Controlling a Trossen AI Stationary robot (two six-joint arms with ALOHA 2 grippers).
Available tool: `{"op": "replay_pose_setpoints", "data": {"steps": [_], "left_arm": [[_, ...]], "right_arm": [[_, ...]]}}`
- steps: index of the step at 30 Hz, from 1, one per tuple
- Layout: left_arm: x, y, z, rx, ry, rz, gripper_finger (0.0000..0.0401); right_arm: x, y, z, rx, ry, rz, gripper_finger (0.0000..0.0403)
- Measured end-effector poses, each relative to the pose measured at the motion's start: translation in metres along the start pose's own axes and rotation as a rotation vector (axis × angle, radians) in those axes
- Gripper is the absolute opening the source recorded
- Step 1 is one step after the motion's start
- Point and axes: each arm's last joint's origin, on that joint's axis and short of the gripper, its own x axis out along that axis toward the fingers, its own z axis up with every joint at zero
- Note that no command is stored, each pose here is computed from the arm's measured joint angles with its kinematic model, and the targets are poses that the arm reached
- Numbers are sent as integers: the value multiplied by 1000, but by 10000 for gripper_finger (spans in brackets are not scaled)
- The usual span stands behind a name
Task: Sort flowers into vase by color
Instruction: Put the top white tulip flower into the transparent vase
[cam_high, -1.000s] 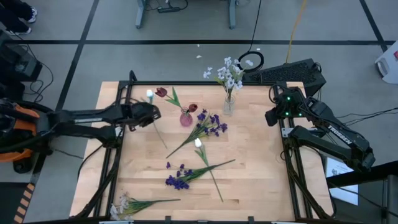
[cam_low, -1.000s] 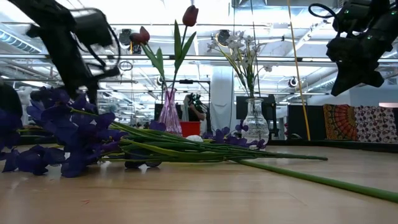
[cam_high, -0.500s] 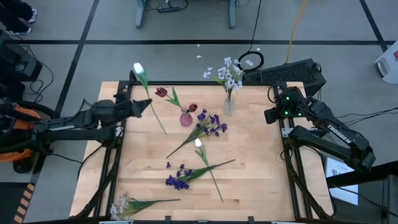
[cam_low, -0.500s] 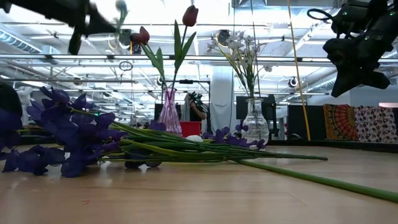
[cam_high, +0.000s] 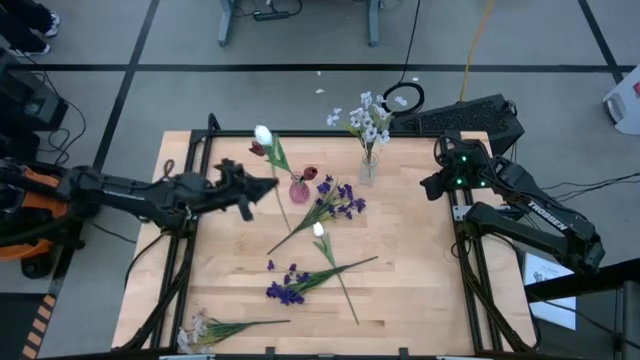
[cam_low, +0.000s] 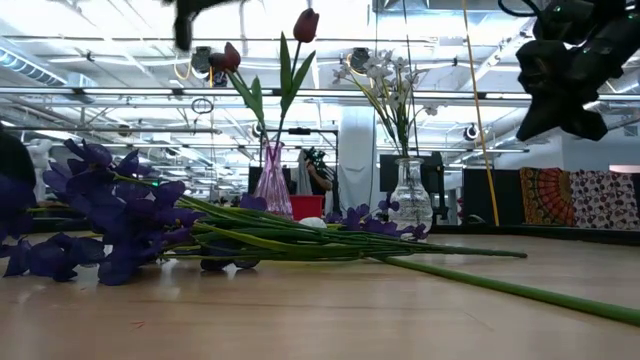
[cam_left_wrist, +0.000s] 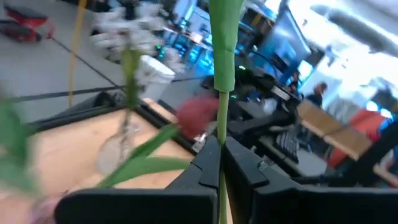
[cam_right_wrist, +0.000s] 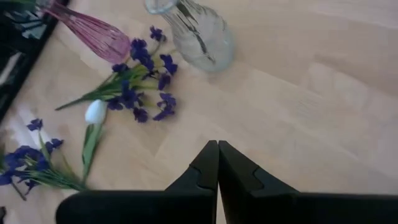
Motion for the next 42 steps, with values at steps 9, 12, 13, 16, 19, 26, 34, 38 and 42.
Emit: {"op": "replay_pose_setpoints", "data": {"steps": [9,12,13,16,19,26,34,38,42], "left_arm": [[77,-71,41,322,41,-36,11],[107,-77,42,372,89,4,11],[116,-76,41,375,95,18,11],[140,-72,38,371,97,53,11],[161,-60,29,301,119,71,11],[185,-39,13,226,180,66,11],[189,-34,11,227,180,77,11],[190,-32,12,226,179,79,11],[190,-32,12,227,182,75,11]], "right_arm": [[1,13,6,-62,-54,132,0],[-1,25,14,-125,-126,264,0],[-3,29,17,-144,-162,305,0],[-9,43,26,-213,-279,440,0],[-17,59,32,-293,-385,566,0],[-19,88,29,-395,-489,704,0],[6,117,30,-484,-507,788,0],[18,123,33,-504,-526,782,7],[24,128,37,-524,-571,787,32]]}}
